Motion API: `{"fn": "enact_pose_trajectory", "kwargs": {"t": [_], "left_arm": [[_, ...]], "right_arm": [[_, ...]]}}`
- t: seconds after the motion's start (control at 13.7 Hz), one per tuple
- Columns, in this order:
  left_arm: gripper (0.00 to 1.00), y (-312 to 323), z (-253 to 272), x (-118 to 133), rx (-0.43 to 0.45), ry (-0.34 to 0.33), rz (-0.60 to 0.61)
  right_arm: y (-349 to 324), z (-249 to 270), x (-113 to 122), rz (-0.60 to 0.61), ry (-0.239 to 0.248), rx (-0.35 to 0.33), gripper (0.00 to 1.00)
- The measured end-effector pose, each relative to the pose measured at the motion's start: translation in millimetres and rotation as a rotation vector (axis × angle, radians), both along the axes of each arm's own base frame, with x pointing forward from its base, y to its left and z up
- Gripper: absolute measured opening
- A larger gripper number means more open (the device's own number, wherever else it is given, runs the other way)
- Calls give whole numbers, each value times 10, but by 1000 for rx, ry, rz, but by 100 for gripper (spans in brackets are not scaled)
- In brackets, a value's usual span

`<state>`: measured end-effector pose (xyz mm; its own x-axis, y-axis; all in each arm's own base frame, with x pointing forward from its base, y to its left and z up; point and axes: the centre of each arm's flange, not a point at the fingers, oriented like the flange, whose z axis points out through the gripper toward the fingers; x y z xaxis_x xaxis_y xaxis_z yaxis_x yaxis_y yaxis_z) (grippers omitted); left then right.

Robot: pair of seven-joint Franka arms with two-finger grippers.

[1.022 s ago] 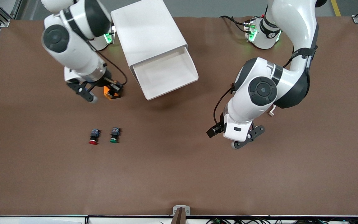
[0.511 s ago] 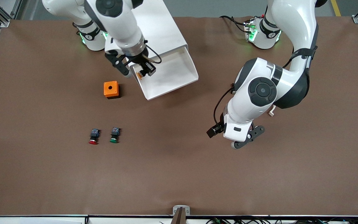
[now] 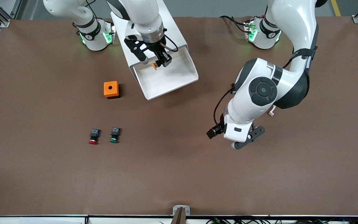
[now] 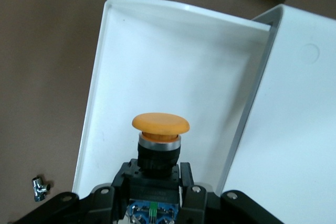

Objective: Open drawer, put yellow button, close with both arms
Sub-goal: 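Carry the yellow button into the open drawer with the right gripper, then open the right gripper to release the button in the drawer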

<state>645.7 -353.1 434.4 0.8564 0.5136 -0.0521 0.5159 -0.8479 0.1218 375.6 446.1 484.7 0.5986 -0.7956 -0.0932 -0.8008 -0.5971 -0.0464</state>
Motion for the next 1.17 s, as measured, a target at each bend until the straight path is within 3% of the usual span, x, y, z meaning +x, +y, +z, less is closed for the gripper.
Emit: {"fn": "enact_pose_trajectory", "kwargs": {"t": [0.8,1.17], "left_arm": [[100,8,-32,16,-4,-9,3],[100,13,-35,19,-4,-9,4]], "right_arm": [[426,-705,168,-35,2,-73,41],[428,-735,186,-55,4,-77,41]]}}
